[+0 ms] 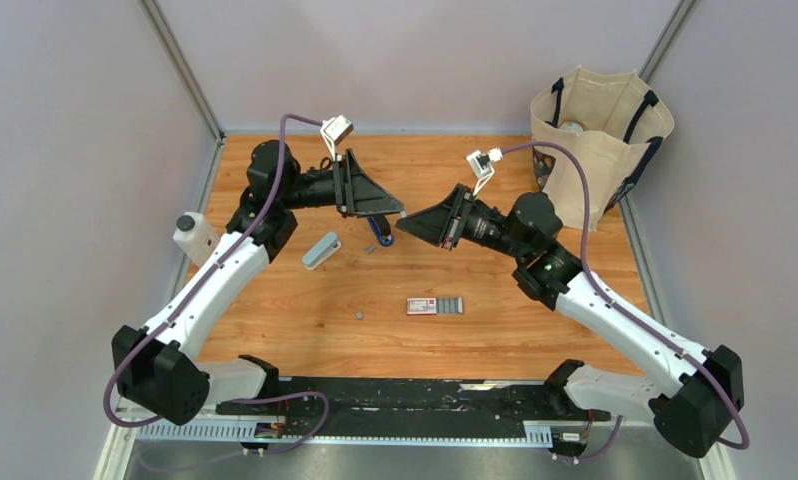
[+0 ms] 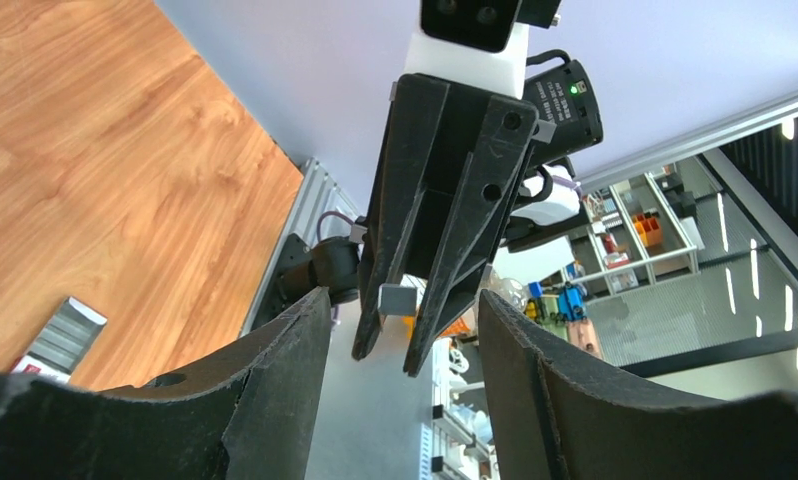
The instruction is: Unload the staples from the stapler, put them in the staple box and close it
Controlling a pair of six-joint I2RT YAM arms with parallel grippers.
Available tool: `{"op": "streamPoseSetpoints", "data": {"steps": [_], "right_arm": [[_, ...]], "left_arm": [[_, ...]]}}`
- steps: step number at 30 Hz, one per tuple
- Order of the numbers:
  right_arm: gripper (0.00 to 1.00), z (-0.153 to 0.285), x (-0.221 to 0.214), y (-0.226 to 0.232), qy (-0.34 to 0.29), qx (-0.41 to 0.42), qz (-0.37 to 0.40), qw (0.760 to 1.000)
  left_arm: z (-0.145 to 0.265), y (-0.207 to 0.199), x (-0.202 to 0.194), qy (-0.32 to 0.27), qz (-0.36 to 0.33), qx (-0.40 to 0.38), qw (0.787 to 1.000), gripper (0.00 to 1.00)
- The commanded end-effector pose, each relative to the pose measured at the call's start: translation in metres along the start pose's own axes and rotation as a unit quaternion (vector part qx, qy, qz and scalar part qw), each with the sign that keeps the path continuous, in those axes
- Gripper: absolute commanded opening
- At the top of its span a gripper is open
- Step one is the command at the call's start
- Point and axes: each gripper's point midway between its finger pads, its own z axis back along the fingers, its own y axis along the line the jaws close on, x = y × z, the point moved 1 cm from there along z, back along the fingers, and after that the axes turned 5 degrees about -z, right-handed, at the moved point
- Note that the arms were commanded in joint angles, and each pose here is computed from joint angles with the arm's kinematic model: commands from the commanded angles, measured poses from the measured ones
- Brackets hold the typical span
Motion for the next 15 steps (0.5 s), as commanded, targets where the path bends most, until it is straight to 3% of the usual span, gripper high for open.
{"op": "streamPoseSetpoints", "data": {"steps": [1, 11, 15], "right_arm": [[0.07, -0.0057, -0.0008, 0.0113, 0.005, 0.021, 0.007, 1.000], [0.07, -0.0099, 0.0039, 0.0150, -0.006, 0.029, 0.007, 1.000], [0.07, -0.0109, 0.0053, 0.0178, -0.006, 0.034, 0.007, 0.999]], "left_arm": [[0.0029, -0.0158, 0.0074, -0.011, -0.036, -0.021, 0.999, 0.63], [0.0037, -0.0209, 0.0073, -0.017, -0.033, -0.035, 0.999, 0.44], [0.0043, -0.0199, 0.0056, -0.017, -0.032, -0.034, 0.999, 0.45]]}}
